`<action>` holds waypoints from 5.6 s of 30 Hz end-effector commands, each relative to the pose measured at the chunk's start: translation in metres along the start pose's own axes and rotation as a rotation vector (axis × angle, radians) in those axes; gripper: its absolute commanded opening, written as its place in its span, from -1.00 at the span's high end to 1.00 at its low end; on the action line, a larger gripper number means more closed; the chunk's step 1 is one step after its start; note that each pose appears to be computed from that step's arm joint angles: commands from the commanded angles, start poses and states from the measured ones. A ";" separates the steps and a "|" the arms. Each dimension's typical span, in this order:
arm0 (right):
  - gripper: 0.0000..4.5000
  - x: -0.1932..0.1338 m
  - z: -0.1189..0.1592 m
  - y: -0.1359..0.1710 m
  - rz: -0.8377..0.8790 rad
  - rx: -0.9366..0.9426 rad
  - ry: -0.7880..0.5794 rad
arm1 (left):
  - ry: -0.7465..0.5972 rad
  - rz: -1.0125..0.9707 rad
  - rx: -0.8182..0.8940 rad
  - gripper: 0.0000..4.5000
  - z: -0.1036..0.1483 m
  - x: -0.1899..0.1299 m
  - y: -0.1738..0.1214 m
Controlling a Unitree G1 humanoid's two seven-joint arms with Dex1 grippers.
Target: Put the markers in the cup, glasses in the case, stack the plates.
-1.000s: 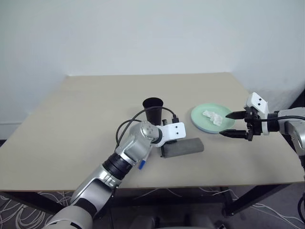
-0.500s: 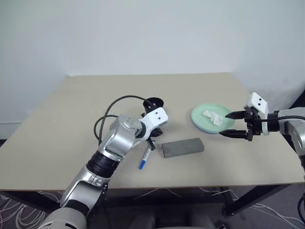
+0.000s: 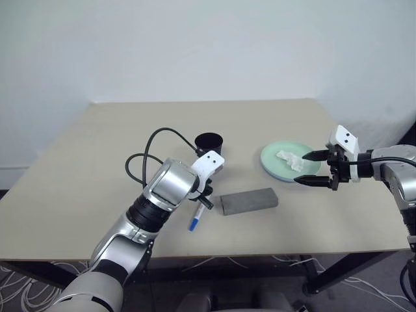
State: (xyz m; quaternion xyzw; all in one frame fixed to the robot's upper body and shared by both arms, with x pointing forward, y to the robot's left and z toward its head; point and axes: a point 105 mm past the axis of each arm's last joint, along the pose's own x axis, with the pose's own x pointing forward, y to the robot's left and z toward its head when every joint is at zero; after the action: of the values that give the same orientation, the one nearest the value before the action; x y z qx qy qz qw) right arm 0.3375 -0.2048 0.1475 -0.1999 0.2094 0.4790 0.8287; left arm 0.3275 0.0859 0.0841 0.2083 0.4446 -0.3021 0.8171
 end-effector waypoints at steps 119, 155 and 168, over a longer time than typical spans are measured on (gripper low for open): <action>-1.00 0.010 0.026 -0.010 -0.042 -0.062 -0.078 | -1.186 0.256 -0.128 0.96 0.119 -0.058 0.097; -1.00 0.012 0.027 -0.010 -0.043 -0.073 -0.083 | -1.170 0.118 0.094 -0.89 0.135 -0.066 0.081; -1.00 0.015 0.026 -0.011 -0.042 -0.071 -0.080 | -0.654 -0.073 0.273 -0.89 0.068 -0.082 0.064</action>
State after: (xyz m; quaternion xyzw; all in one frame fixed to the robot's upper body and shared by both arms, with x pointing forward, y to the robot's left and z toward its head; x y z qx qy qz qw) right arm 0.3537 -0.1872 0.1464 -0.2025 0.1830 0.4778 0.8350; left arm 0.3815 0.1171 0.1937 0.1766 0.1120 -0.4351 0.8758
